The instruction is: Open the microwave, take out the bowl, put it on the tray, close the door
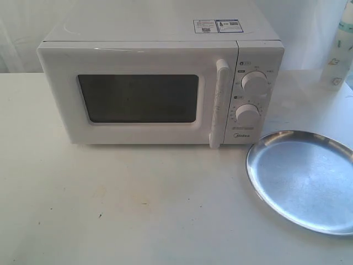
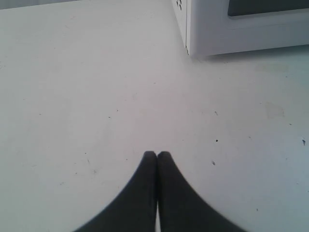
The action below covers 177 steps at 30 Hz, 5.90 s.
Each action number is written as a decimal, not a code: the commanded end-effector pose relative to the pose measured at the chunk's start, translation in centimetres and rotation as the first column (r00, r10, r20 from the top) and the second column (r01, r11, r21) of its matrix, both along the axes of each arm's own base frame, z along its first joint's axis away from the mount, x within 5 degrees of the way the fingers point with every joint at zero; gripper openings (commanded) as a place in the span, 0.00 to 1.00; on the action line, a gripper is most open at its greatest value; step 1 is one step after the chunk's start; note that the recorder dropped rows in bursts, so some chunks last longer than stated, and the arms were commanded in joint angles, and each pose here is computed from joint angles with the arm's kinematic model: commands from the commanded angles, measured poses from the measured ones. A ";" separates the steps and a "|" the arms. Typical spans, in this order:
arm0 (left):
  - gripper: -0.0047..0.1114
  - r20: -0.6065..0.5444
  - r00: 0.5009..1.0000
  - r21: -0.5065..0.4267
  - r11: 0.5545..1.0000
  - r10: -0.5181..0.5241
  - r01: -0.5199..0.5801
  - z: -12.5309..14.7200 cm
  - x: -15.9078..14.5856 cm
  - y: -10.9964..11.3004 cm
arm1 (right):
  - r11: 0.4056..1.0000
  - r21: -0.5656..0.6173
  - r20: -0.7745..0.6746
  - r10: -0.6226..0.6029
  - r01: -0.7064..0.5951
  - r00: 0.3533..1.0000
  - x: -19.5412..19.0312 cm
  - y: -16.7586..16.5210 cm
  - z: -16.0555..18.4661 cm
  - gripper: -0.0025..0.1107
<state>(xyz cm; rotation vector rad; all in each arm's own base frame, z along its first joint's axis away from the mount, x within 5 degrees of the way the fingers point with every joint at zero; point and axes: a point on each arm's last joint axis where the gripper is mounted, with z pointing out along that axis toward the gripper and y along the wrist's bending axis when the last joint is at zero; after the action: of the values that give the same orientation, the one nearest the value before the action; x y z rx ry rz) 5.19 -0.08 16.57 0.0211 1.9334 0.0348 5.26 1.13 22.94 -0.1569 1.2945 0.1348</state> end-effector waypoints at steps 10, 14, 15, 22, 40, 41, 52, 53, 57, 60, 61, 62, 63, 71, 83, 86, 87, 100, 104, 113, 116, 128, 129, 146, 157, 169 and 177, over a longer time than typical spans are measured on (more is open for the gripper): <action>0.04 0.002 1.000 -0.009 1.000 -0.005 0.005 0.1 0.0 -0.1 | 0.916 0.344 0.257 0.121 -0.208 0.959 -1.2 0.0 2.6 0.02; 0.04 0.002 1.000 -0.009 1.000 -0.005 0.005 0.1 0.0 -0.1 | 0.915 0.343 0.270 0.122 -0.214 0.955 -1.3 0.0 2.7 0.02; 0.04 0.002 1.000 -0.009 1.000 -0.005 0.005 0.1 0.0 -0.1 | 0.912 0.342 0.296 0.123 -0.225 0.947 -1.4 0.0 2.9 0.02; 0.04 0.002 1.000 -0.009 1.000 -0.005 0.005 0.1 0.0 -0.1 | 0.929 0.304 0.291 0.122 -0.213 0.949 0.8 0.5 5.5 0.02; 0.04 0.002 1.000 -0.009 1.000 -0.005 0.005 0.1 0.0 -0.1 | 0.791 0.016 -0.193 0.603 -0.612 0.774 16.7 8.6 -1.0 0.23; 0.04 0.002 1.000 -0.009 1.000 -0.005 0.005 0.1 0.0 -0.1 | 0.790 0.031 -0.221 0.602 -0.612 0.767 17.4 8.7 -1.8 0.28; 0.04 0.002 1.000 -0.009 1.000 -0.005 0.005 0.1 0.0 -0.1 | 0.633 -0.162 -0.288 0.703 -0.757 0.650 20.2 12.0 -5.7 0.67; 0.04 0.002 1.000 -0.009 1.000 -0.005 0.005 0.1 0.0 -0.1 | 0.625 -0.174 -0.282 0.709 -0.761 0.647 20.3 12.3 -5.7 0.67; 0.04 0.002 1.000 -0.009 1.000 -0.005 0.005 0.1 0.0 -0.1 | 0.630 -0.189 -0.246 0.712 -0.753 0.657 20.8 13.0 -4.9 0.67; 0.04 0.002 1.000 -0.009 1.000 -0.005 0.005 0.1 0.0 -0.1 | 0.657 -0.183 -0.223 0.697 -0.732 0.681 21.4 13.1 -4.5 0.67; 0.04 0.002 1.000 -0.009 1.000 -0.005 0.005 0.1 0.0 -0.1 | 0.666 -0.176 -0.218 0.692 -0.725 0.688 21.6 13.1 -4.4 0.67; 0.04 0.002 1.000 -0.009 1.000 -0.005 0.005 0.1 0.0 -0.1 | 0.666 -0.179 -0.211 0.693 -0.724 0.690 21.7 13.1 -4.2 0.66; 0.04 0.002 1.000 -0.009 1.000 -0.005 0.005 0.1 0.0 -0.1 | 0.667 -0.182 -0.205 0.693 -0.723 0.691 21.8 13.2 -4.0 0.65; 0.04 0.002 1.000 -0.009 1.000 -0.005 0.005 0.1 0.0 -0.1 | 0.656 -0.106 -0.166 0.729 -0.747 0.664 22.7 14.5 -2.5 0.54; 0.04 0.002 1.000 -0.009 1.000 -0.005 0.005 0.1 0.0 -0.1 | 0.673 -0.153 -0.281 0.673 -0.724 0.685 23.7 16.5 -2.5 0.54; 0.04 0.002 1.000 -0.009 1.000 -0.005 0.005 0.1 0.0 -0.1 | 0.664 -0.145 -0.242 0.695 -0.733 0.677 23.6 16.6 -2.1 0.53; 0.04 0.002 1.000 -0.009 1.000 -0.005 0.005 0.1 0.0 -0.1 | 0.659 -0.141 -0.221 0.706 -0.738 0.673 23.5 16.6 -1.9 0.51; 0.04 0.002 1.000 -0.009 1.000 -0.005 0.005 0.1 0.0 -0.1 | 0.593 -0.164 -0.186 0.766 -0.788 0.615 22.5 17.9 -1.6 0.02; 0.04 0.002 1.000 -0.009 1.000 -0.005 0.005 0.1 0.0 -0.1 | 0.558 -0.188 -0.195 0.785 -0.808 0.588 22.1 18.1 -1.7 0.02; 0.04 0.002 1.000 -0.009 1.000 -0.005 0.005 0.1 0.0 -0.1 | 0.339 -0.291 -0.200 0.893 -0.894 0.404 19.9 18.7 -1.8 0.02; 0.04 0.002 1.000 -0.009 1.000 -0.005 0.005 0.1 0.0 -0.1 | 0.326 -0.298 -0.205 0.896 -0.897 0.394 19.5 18.6 -1.7 0.02; 0.04 0.002 1.000 -0.009 1.000 -0.005 0.005 0.1 0.0 -0.1 | 0.248 -0.360 -0.221 0.914 -0.899 0.340 18.0 18.2 -1.0 0.02; 0.04 0.002 1.000 -0.009 1.000 -0.005 0.005 0.1 0.0 -0.1 | 0.239 -0.366 -0.223 0.916 -0.899 0.334 17.9 18.2 -1.0 0.02; 0.04 0.002 1.000 -0.009 1.000 -0.005 0.005 0.1 0.0 -0.1 | 0.275 -0.248 -0.328 0.879 -0.929 0.348 17.9 17.9 -0.8 0.26; 0.04 0.002 1.000 -0.009 1.000 -0.005 0.005 0.1 0.0 -0.1 | 0.331 -0.125 -0.763 0.570 -0.935 0.303 16.5 15.4 -2.5 0.37; 0.04 0.002 1.000 -0.009 1.000 -0.005 0.005 0.1 0.0 -0.1 | -0.084 -0.236 -0.520 0.853 -0.968 0.053 10.7 15.4 3.4 0.21; 0.04 0.002 1.000 -0.009 1.000 -0.005 0.005 0.1 0.0 -0.1 | -0.011 -0.345 -0.475 0.864 -0.938 0.165 9.8 14.8 5.5 0.09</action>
<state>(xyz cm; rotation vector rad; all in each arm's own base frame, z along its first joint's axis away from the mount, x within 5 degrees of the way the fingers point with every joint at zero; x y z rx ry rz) 5.19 -0.08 16.57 0.0211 1.9334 0.0348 14.87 16.01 28.02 -1.6953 1.0886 0.9870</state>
